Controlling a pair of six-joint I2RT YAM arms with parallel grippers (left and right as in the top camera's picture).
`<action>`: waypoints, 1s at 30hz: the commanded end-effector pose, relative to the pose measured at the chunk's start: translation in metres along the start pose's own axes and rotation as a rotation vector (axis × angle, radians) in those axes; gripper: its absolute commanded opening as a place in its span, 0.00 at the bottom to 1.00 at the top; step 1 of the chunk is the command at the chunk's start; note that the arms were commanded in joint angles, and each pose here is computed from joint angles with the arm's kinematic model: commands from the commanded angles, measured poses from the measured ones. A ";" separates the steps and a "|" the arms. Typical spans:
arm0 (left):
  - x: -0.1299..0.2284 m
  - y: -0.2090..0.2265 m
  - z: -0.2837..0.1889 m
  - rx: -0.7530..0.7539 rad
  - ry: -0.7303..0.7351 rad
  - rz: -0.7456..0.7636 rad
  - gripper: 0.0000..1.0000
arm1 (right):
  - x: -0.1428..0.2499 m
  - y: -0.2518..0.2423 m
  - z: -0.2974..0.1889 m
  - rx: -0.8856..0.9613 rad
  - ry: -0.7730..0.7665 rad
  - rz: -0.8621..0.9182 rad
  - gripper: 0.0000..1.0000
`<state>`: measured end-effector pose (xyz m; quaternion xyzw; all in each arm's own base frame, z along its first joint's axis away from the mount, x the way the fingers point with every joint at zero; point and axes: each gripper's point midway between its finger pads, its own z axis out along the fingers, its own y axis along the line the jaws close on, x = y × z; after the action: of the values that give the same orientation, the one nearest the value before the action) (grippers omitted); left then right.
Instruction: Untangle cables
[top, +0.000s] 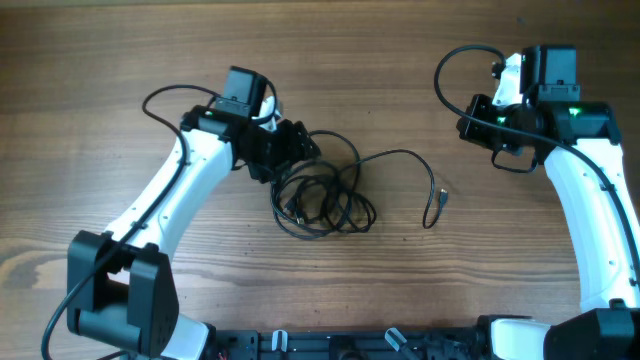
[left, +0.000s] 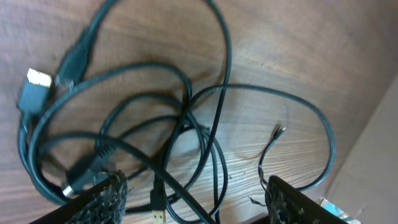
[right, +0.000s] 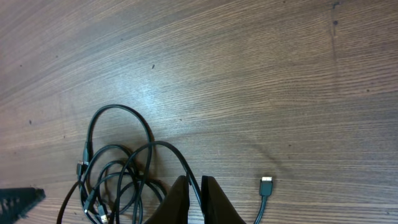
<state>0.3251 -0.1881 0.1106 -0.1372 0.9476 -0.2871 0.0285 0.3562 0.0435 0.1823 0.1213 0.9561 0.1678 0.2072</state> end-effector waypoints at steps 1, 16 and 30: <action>0.012 0.002 0.010 -0.046 0.015 -0.111 0.63 | -0.002 0.000 -0.008 0.006 -0.025 -0.025 0.11; 0.026 0.013 0.032 -0.102 0.001 -0.243 0.64 | -0.002 0.000 -0.007 0.006 -0.025 -0.025 0.10; -0.011 0.002 0.051 -0.041 -0.110 -0.195 0.16 | -0.001 0.003 -0.007 -0.011 -0.019 -0.025 0.11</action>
<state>0.3263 -0.2142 0.0714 -0.2429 0.9343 -0.2600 0.0223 0.3562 0.0435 0.1824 0.1213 0.9561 0.1678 0.2074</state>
